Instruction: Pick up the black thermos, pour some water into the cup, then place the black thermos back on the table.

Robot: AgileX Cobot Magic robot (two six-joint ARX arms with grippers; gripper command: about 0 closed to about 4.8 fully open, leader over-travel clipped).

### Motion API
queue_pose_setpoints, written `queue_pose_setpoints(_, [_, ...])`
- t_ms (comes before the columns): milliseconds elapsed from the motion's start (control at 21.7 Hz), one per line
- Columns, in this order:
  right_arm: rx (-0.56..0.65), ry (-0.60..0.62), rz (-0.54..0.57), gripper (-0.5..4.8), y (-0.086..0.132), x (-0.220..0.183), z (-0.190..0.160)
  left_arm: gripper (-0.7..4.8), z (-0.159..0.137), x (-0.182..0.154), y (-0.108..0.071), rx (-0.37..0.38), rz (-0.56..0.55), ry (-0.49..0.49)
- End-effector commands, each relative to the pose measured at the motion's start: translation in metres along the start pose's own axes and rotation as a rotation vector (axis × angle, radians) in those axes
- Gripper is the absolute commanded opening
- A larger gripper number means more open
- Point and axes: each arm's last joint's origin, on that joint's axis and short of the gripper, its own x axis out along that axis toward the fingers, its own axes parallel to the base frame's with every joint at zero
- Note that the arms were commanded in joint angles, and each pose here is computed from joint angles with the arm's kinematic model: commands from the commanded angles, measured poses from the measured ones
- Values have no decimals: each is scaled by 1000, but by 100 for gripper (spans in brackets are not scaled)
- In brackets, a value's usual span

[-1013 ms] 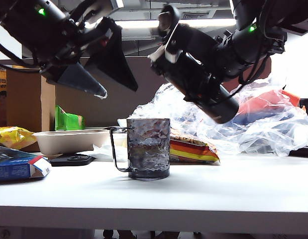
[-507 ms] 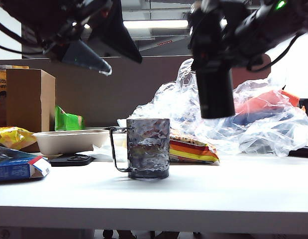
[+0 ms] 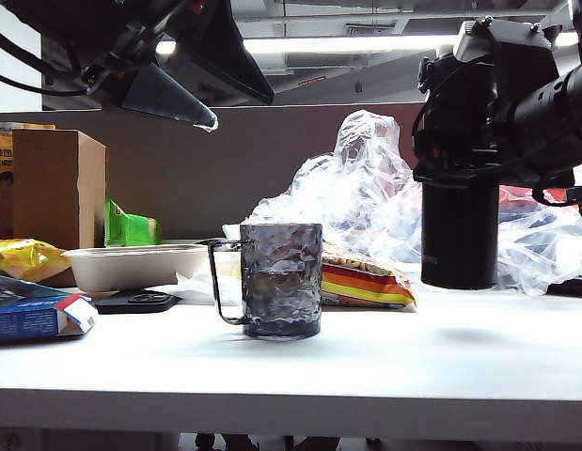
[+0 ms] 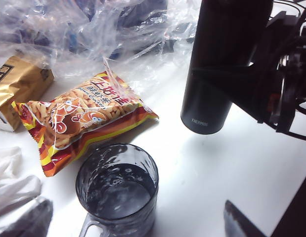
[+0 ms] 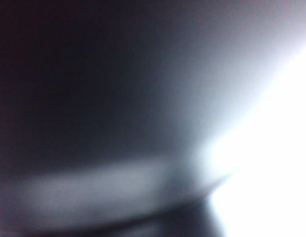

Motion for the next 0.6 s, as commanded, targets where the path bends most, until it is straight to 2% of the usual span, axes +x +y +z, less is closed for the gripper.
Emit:
queue_pose_setpoints(46, [11,-85,1,148,1,0,11,479,3,0,0,4,-8,-18])
queue_pose_setpoints(230, [-10,15,-2,148,2,10,-12,479,3,0,-1,4,-9,-17])
queue_pose_setpoints(414, [22,16,-3,148,3,19,-28,479,3,0,-1,4,-8,-16])
queue_pose_setpoints(599, [11,84,-6,148,2,18,-41,479,3,0,-1,4,-9,-16])
